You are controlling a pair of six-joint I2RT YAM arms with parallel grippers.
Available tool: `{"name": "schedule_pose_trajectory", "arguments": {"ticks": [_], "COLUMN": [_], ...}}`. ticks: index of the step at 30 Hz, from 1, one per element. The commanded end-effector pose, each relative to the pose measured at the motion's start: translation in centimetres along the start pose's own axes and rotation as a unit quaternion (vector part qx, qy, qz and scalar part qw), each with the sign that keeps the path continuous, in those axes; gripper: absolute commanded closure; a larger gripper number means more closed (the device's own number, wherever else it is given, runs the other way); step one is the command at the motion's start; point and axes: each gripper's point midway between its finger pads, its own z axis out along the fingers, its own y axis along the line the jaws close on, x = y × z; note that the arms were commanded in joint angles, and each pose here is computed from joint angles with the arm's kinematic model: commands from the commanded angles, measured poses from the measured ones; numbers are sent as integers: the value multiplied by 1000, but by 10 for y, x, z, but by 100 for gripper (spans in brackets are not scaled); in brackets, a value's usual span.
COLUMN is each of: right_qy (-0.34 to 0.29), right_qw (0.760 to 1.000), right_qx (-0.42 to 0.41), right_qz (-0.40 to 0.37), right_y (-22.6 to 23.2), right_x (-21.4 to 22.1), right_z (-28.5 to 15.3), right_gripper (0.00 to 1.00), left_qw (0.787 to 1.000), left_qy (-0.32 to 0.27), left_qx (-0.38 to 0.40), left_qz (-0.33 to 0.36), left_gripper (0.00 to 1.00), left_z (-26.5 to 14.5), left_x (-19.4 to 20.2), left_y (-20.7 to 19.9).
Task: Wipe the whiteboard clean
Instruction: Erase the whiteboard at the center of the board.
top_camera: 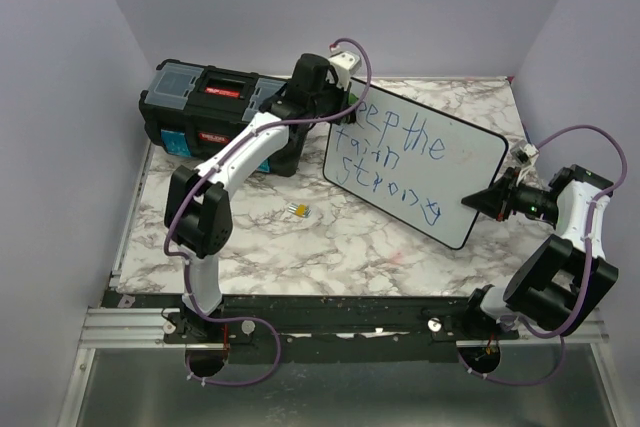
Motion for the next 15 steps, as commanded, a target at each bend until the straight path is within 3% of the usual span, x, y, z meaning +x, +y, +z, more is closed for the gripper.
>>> {"name": "schedule_pose_trajectory", "arguments": {"ticks": [1, 9, 15], "right_qy": [-22, -21, -23], "right_qw": [999, 999, 999], "right_qx": [-9, -8, -10], "right_qz": [-35, -37, -32], "right_y": [9, 9, 8], "right_x": [-13, -11, -11], "right_z": [2, 2, 3], "right_gripper": [99, 99, 100], "left_qw": [1000, 1000, 1000], "left_qy": [-19, 10, 6], "left_qx": [4, 19, 23], "left_qz": [6, -13, -11], "left_gripper": [100, 100, 100], "left_z": [-2, 3, -6], "left_x": [-22, 23, 11], "left_y": [4, -4, -6]}}
